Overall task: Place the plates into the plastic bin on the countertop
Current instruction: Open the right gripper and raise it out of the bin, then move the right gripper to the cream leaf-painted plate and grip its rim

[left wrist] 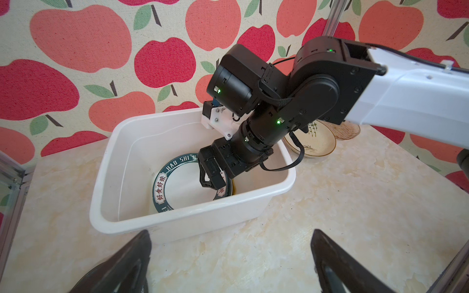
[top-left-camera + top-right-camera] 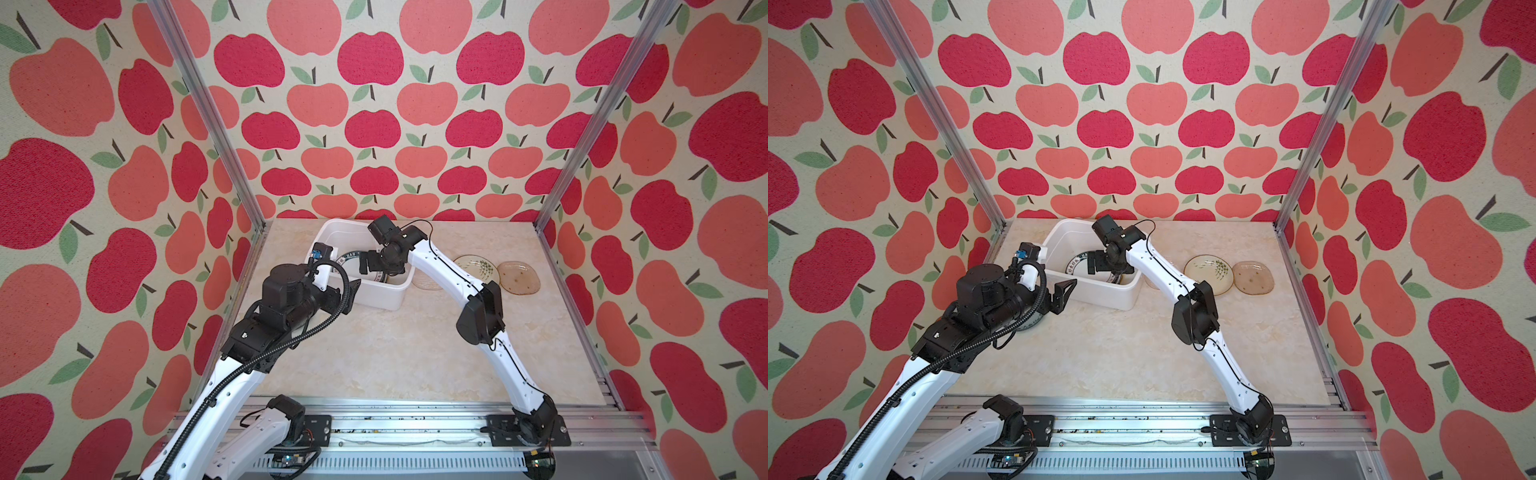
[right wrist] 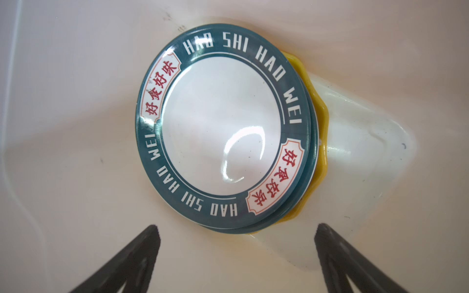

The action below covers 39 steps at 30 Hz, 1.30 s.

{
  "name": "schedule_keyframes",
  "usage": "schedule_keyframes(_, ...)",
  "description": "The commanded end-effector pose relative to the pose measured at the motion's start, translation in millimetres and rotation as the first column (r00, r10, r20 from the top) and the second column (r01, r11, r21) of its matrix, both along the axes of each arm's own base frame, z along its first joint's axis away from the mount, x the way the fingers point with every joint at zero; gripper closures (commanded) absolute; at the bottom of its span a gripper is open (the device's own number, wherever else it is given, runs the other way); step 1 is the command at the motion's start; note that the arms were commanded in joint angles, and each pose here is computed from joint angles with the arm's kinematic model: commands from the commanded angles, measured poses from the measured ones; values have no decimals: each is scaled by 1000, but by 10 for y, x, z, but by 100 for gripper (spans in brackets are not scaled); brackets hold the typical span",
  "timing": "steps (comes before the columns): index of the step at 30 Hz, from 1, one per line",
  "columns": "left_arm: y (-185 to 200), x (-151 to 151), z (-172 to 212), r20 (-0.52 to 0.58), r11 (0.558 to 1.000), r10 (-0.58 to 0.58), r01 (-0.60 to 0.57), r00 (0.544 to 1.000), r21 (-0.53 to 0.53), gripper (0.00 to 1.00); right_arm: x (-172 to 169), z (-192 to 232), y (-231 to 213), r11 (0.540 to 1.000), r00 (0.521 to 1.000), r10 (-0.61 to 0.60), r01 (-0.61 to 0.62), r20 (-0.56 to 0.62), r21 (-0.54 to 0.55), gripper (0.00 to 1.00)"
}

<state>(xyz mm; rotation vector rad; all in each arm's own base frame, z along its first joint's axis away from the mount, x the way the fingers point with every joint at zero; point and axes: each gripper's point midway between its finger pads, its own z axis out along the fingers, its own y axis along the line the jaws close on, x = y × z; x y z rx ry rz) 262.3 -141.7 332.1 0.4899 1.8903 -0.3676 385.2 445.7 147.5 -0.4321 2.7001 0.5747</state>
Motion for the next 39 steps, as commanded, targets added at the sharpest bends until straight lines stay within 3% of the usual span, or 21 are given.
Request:
schedule_keyframes(1,48,-45,156,24,999,25,-24,999,-34,1,-13,862,-32,994,989,25,-41,147,105,2)
schedule_keyframes(6,130,-58,215,20,996,75,-74,997,-59,1,-85,1477,-172,985,969,11,-53,247,164,5)
schedule_keyframes(11,105,-137,349,32,996,45,-43,998,-82,1,-257,1889,-523,989,955,-5,-39,298,143,8)
schedule_keyframes(20,-210,-247,452,7,994,-77,77,997,-71,1,-695,1862,-1500,996,977,-51,33,205,89,11)
schedule_keyframes(24,-409,-284,420,1,991,-124,124,992,-49,1,-811,1672,-2023,974,974,-192,173,124,149,13)
schedule_keyframes(27,-572,-304,371,-9,987,-159,158,987,-34,1,-877,1424,-2453,909,922,-386,374,37,182,15)
schedule_keyframes(31,-783,-309,332,-12,981,-191,190,982,-30,1,-981,1024,-2977,768,785,-616,617,-64,170,19)
schedule_keyframes(34,-992,-356,278,-10,967,-253,253,967,-1,1,-990,777,-3237,676,693,-709,721,-132,150,21)
schedule_keyframes(39,-1326,-515,155,-5,914,-395,393,919,99,1,-888,419,-3453,582,593,-774,804,-223,119,25)
